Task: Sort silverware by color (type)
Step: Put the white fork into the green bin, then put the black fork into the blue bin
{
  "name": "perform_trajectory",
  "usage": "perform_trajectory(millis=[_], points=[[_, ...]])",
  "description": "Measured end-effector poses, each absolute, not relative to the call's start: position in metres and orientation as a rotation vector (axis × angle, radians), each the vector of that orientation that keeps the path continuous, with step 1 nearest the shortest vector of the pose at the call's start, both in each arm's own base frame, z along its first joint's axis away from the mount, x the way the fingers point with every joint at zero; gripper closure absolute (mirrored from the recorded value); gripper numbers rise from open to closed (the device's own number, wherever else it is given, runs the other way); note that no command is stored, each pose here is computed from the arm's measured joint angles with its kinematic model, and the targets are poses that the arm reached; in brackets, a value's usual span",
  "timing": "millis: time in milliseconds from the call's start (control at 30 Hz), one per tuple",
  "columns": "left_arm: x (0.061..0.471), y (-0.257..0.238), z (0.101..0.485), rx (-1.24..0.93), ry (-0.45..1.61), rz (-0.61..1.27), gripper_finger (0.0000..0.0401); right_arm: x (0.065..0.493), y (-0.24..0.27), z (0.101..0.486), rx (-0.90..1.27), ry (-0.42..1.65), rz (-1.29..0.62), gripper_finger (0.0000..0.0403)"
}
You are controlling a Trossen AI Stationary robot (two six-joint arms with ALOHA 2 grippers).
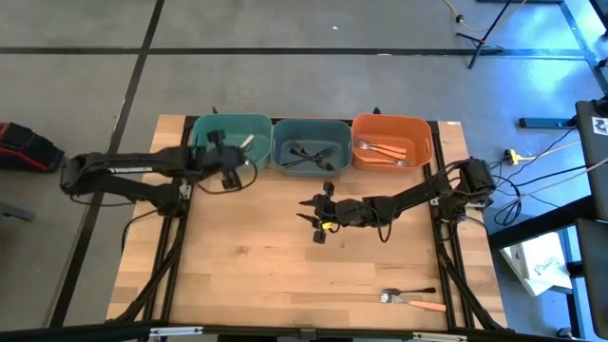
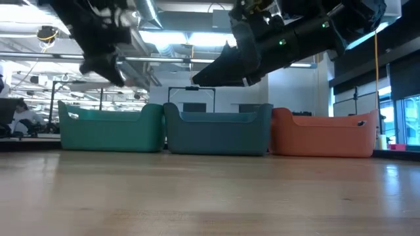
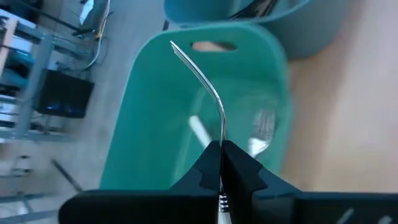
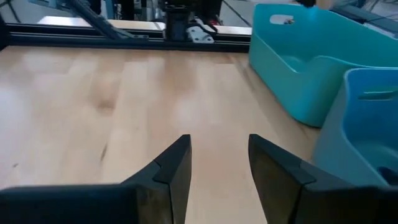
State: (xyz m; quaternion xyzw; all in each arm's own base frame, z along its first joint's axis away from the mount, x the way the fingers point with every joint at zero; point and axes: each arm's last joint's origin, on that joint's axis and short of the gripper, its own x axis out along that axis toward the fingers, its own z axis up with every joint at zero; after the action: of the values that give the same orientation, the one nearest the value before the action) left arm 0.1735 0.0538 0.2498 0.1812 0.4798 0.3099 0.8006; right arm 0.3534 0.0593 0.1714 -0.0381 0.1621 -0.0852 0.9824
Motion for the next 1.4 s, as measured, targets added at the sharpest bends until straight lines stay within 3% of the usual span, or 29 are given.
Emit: perform_trajectory(millis=[200, 400, 533, 867, 1133, 1400], points=[[0.172, 0.092, 0.241, 0.313, 1.05, 0.649, 0.04, 0.355, 0.045, 0.171, -0.069, 0.328, -0.211, 0.0253], [0.178, 0.126, 0.237, 0.214, 0.961, 0.86, 0.0391, 0.356, 0.041, 0.171, -0.065, 0.328, -0.224, 0.0253], [0.185, 0.142, 0.228, 0.169, 0.936, 0.87, 0.039, 0.356, 0.041, 0.171, -0.064, 0.329, -0.213, 0.0253], [0.191, 0.157, 0.196, 0.069, 1.062, 0.831, 0.0388, 0.356, 0.042, 0.171, -0.064, 0.337, -0.204, 0.0253], [0.189, 0.156, 0.199, 0.038, 1.039, 0.85, 0.0386, 0.356, 0.042, 0.171, -0.034, 0.334, -0.209, 0.0253], [0.184, 0.15, 0.211, 0.006, 0.983, 0.843, 0.0323, 0.356, 0.041, 0.171, -0.037, 0.335, -0.209, 0.0253]])
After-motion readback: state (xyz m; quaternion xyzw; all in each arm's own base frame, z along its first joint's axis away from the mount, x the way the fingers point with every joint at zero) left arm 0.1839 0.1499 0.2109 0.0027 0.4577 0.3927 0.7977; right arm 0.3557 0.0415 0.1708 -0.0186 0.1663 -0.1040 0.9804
